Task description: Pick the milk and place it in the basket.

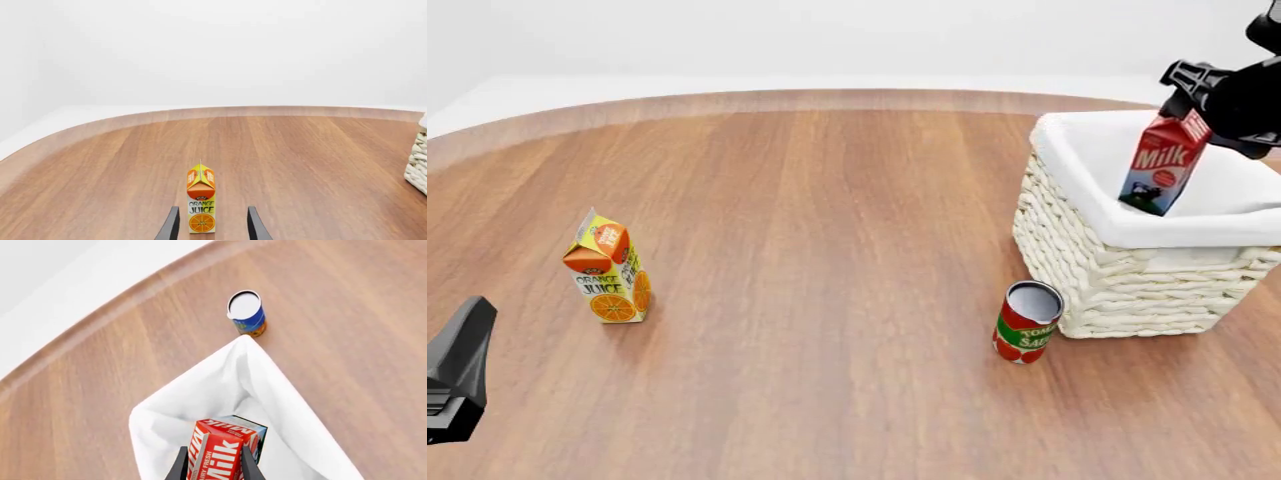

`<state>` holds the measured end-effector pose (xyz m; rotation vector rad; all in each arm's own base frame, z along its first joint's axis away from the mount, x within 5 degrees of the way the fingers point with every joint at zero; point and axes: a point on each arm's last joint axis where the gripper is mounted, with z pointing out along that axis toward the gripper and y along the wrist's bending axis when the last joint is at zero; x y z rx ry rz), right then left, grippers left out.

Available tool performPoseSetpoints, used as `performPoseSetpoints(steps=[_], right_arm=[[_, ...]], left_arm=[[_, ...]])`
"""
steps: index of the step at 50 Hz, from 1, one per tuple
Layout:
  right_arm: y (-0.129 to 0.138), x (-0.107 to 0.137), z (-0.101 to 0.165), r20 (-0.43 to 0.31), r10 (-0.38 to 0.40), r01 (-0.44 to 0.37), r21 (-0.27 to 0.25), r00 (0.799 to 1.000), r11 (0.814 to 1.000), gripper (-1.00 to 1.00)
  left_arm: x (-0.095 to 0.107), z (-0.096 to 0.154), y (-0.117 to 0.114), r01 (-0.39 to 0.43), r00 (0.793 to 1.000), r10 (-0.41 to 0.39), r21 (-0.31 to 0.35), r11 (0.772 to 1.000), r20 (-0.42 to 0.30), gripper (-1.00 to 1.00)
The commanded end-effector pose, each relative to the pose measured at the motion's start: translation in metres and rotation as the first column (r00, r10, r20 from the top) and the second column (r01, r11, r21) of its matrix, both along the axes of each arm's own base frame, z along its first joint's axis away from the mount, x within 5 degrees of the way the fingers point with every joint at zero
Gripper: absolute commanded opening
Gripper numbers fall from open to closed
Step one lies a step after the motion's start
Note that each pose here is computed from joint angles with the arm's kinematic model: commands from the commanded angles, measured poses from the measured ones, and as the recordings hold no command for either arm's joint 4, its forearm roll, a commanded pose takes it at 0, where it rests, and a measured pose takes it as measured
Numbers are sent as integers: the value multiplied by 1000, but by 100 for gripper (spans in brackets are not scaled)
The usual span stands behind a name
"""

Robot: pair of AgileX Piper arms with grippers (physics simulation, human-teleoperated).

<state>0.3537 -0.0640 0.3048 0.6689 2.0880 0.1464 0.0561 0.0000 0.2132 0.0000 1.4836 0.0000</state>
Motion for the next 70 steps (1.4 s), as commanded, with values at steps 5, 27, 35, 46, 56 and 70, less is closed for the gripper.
performPoseSetpoints(steps=[5, 27, 35, 46, 56, 70], right_arm=[[1, 5, 1, 25, 0, 0, 6, 1000, 1000, -100], [3, 15, -14, 13, 9, -9, 6, 1000, 1000, -100], [2, 17, -19, 7, 11, -11, 5, 1000, 1000, -100], [2, 20, -28, -4, 14, -14, 5, 1000, 1000, -100], [1, 22, -36, -13, 12, -12, 4, 1000, 1000, -100], [-2, 22, -44, -21, 11, -11, -1, 1000, 1000, -100]], left_arm=[[0, 0, 0, 0, 1000, 0, 0, 1000, 0, 100], [0, 0, 0, 0, 1000, 0, 0, 1000, 0, 100], [0, 0, 0, 0, 1000, 0, 0, 1000, 0, 100], [0, 0, 0, 0, 1000, 0, 0, 1000, 0, 100], [0, 0, 0, 0, 1000, 0, 0, 1000, 0, 100], [0, 0, 0, 0, 1000, 0, 0, 1000, 0, 100]])
